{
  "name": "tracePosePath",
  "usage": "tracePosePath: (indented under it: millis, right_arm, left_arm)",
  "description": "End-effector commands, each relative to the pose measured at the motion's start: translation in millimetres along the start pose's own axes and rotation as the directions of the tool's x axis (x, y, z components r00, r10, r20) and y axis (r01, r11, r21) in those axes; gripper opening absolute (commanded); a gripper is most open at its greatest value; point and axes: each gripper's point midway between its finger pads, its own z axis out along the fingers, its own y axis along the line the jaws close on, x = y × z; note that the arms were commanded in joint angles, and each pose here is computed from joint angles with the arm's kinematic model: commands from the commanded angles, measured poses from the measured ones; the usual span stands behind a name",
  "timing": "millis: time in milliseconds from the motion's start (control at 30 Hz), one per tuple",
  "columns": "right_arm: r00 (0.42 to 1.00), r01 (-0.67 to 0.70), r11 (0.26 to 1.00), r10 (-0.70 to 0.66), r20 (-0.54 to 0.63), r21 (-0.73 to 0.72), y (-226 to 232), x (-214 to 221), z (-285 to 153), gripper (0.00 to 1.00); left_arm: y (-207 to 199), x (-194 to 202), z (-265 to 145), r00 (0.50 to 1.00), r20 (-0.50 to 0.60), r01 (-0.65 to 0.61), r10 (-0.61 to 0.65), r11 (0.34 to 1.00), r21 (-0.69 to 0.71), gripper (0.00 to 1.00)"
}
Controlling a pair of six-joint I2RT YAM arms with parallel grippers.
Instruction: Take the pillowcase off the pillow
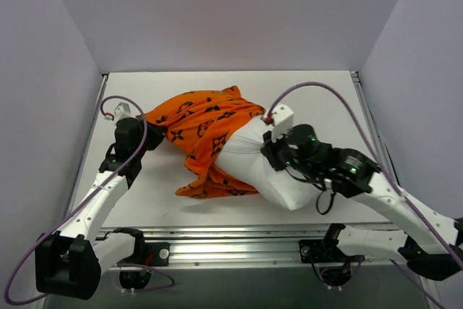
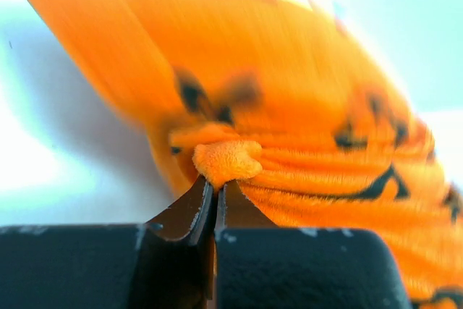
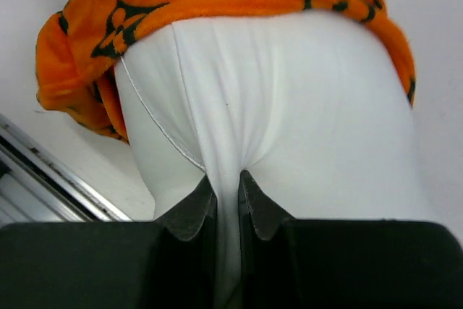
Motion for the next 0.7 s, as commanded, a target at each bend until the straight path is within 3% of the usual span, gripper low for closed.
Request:
tracePosePath:
  millis: [0, 133, 233, 367, 467, 633, 667]
  right_arm:
    - [0.977, -0.102, 0.995, 0.096, 0.189, 0.019, -29.7, -37.0, -84.8, 0.00]
    - [0.969, -0.149, 0.989, 0.144, 0.201, 0.010, -40.7, -27.0, -121.0, 0.00]
    - [0.976, -0.142, 0.989, 0.146, 0.159, -0.038, -30.2, -14.1, -116.0, 0.00]
    - [0.994, -0.103, 0.977, 0.110, 0.026, -0.185, 9.2, 18.2, -77.8, 0.00]
    - [0.993, -0.100, 0.946, 0.078, -0.085, -0.309, 45.2, 44.0, -38.2, 0.00]
    - [0.984, -0.117, 0.898, 0.047, -0.172, -0.423, 88.6, 62.2, 29.1, 0.00]
    - [0.982, -0.112, 0.883, 0.028, -0.187, -0.456, 96.8, 65.8, 35.5, 0.00]
  left_arm:
    - [41.7, -60.7, 6.5, 0.970, 0.242, 0.048, 0.008, 0.974, -0.223, 0.02]
    - [46.5, -77.5, 24.7, 0.962, 0.274, 0.084, -0.016, 0.967, -0.238, 0.02]
    - [44.0, -75.0, 39.2, 0.970, 0.242, 0.070, -0.011, 0.968, -0.239, 0.02]
    - [33.6, -67.8, 46.4, 0.985, 0.173, 0.030, 0.007, 0.978, -0.208, 0.02]
    - [44.6, -67.6, 29.9, 0.983, 0.173, -0.017, 0.063, 0.968, -0.252, 0.02]
    - [54.0, -78.2, -13.9, 0.977, 0.138, -0.116, 0.165, 0.945, -0.307, 0.03]
    - [53.4, -81.9, -20.8, 0.970, 0.124, -0.161, 0.208, 0.936, -0.313, 0.13]
